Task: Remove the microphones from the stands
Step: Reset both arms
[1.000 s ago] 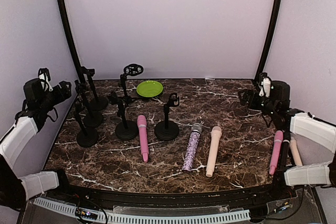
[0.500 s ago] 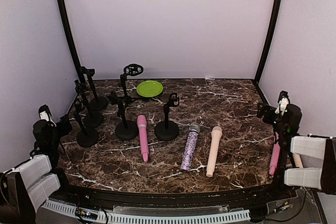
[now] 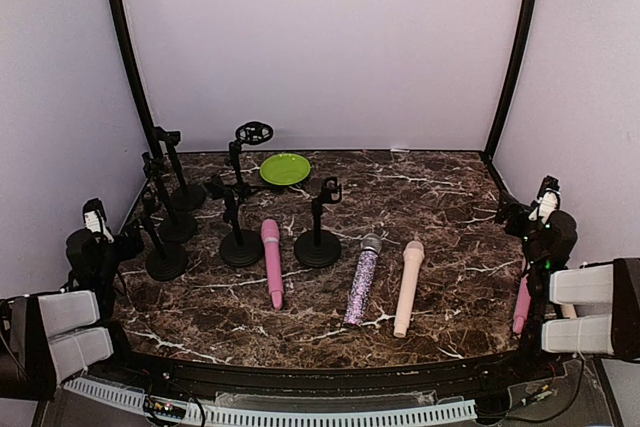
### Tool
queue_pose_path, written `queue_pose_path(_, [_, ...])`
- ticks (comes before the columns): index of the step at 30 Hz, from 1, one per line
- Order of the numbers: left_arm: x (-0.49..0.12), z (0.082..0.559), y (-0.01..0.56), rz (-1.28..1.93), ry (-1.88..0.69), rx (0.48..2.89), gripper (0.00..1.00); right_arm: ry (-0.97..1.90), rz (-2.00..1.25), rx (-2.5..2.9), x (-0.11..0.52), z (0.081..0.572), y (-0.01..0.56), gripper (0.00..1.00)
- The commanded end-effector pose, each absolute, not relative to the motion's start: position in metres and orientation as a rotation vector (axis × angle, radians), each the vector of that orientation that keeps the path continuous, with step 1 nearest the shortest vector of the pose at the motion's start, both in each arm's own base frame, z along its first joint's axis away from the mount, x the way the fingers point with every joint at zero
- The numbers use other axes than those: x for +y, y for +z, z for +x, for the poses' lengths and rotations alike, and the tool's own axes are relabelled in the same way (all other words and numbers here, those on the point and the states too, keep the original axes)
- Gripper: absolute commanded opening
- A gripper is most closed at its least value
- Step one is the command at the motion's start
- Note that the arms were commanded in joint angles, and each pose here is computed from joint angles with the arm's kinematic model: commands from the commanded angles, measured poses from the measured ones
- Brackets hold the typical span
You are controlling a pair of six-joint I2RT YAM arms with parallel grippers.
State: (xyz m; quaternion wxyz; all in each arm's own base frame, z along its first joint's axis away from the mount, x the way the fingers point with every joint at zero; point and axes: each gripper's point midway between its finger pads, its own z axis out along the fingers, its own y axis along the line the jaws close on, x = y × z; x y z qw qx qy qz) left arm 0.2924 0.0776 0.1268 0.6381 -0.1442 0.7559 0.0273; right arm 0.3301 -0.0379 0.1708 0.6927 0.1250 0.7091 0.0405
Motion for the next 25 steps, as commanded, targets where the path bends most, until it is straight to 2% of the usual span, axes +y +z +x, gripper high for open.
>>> queue_pose_path(1, [0.0832, 0.2932, 0.1472, -0.333, 0.091, 1.661, 0.89, 0.076, 0.285, 1.523, -0.0424, 0.33, 0.184, 0.99])
queue_pose_path(25, [0.0864, 0.2949, 0.1397, -0.364, 0.092, 1.7, 0.87, 0.069, 0.302, 1.534, -0.0448, 0.3303, 0.1812, 0.99])
